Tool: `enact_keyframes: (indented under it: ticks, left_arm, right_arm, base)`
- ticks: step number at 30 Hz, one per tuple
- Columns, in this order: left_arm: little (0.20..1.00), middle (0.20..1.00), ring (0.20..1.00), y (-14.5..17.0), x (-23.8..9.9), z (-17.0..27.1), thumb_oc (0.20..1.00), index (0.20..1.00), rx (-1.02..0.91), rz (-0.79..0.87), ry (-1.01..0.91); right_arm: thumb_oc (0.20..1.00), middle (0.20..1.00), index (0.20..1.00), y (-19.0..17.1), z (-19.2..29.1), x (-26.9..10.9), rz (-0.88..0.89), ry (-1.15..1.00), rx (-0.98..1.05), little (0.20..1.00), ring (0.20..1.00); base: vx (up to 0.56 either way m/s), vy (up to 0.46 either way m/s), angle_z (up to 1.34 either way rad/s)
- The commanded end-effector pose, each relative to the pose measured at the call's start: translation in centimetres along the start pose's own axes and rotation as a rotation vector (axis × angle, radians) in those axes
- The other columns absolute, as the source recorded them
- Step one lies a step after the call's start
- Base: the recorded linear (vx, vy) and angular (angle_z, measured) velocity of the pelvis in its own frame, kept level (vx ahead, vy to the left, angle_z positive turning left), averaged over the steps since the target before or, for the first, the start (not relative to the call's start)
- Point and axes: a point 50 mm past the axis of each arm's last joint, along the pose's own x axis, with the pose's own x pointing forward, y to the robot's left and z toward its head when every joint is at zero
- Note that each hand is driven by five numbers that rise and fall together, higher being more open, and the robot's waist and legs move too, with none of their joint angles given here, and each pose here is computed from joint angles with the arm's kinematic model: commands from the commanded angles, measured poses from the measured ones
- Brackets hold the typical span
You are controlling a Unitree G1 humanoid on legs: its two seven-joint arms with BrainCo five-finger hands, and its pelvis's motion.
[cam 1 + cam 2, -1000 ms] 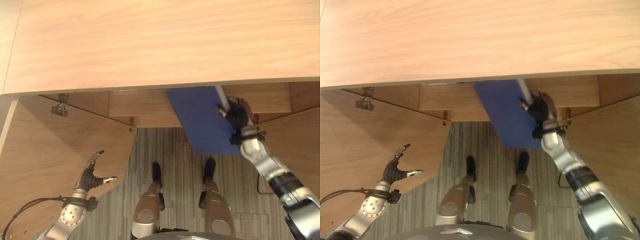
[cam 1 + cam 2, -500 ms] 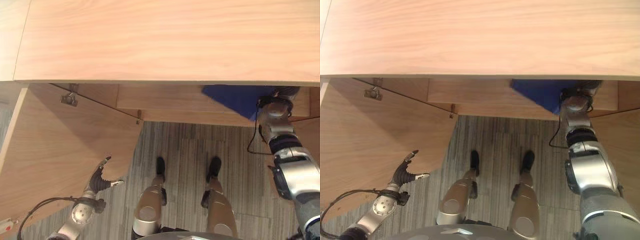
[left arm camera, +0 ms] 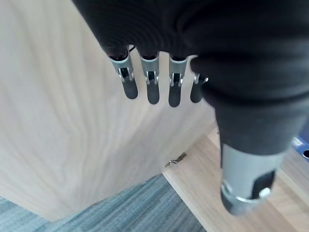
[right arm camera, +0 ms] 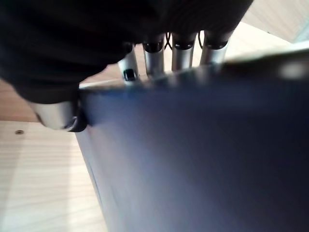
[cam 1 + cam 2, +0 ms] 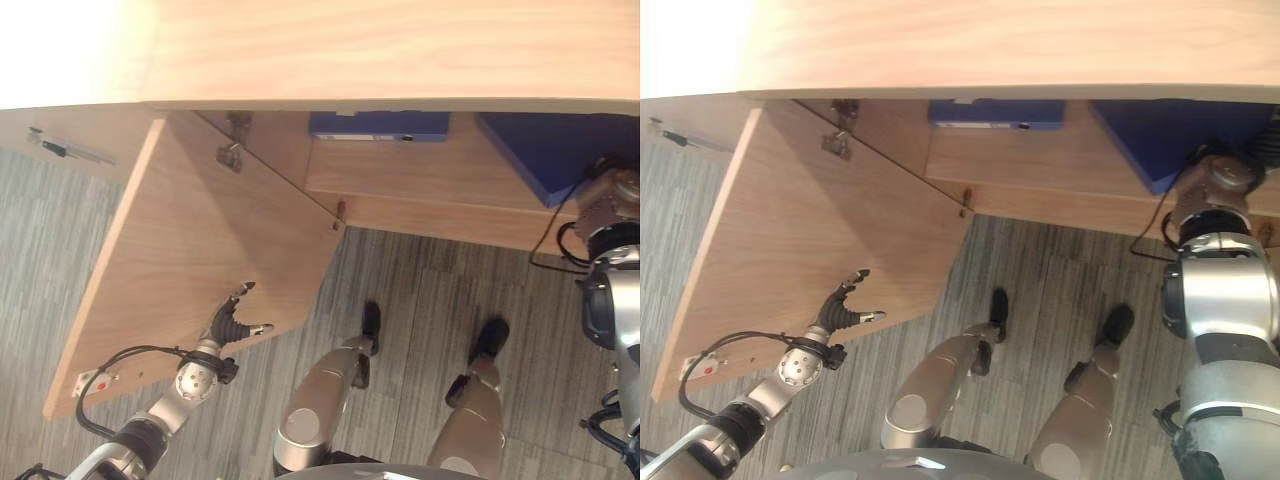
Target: Put the empty folder in the office cabinet
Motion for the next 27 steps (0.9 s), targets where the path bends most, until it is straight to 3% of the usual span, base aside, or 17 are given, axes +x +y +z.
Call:
enact_keyframes:
  ticks: [1, 8, 16, 19, 21, 27]
  left_arm:
    - [0.859, 0.859, 0.859, 0.8, -0.5, -0.7, 0.859, 0.859, 0.081, 0.010, 0.017]
    - [0.824, 0.824, 0.824, -0.3, 1.7, 1.5, 0.824, 0.824, 0.144, -0.023, -0.059]
    - [0.787, 0.787, 0.787, -4.2, 0.9, 1.1, 0.787, 0.787, 0.061, -0.117, -0.041]
    - [0.787, 0.787, 0.787, -4.6, 0.7, 1.1, 0.787, 0.787, 0.060, -0.130, -0.045]
    - [0.740, 0.740, 0.740, -5.2, 0.6, 1.0, 0.740, 0.740, 0.046, -0.137, -0.036]
    - [0.746, 0.746, 0.746, -5.4, 0.8, 1.4, 0.746, 0.746, 0.039, -0.134, -0.050]
  right_arm:
    - [0.200, 0.200, 0.200, 0.3, 0.9, -0.5, -0.080, -0.052, 0.220, 0.200, 0.200]
    - [0.200, 0.200, 0.200, 0.3, -0.6, -1.3, -0.242, 0.036, 0.414, 0.200, 0.200]
    - [0.200, 0.200, 0.200, 0.2, 0.7, -1.0, -0.297, 0.031, 0.404, 0.200, 0.200]
    - [0.200, 0.200, 0.200, 0.1, 1.2, -0.8, -0.299, 0.017, 0.389, 0.200, 0.200]
    - [0.200, 0.200, 0.200, -0.7, 2.4, -0.3, -0.351, -0.005, 0.400, 0.200, 0.200]
    - [0.200, 0.200, 0.200, -2.2, 3.6, 0.2, -0.443, -0.004, 0.486, 0.200, 0.200]
  base:
    - [0.29, -0.236, -0.07]
    - [0.12, -0.261, 0.68]
    - [0.09, -0.071, 0.14]
    - [0.06, -0.011, 0.14]
    - [0.13, -0.018, 0.14]
    - [0.05, 0.005, 0.06]
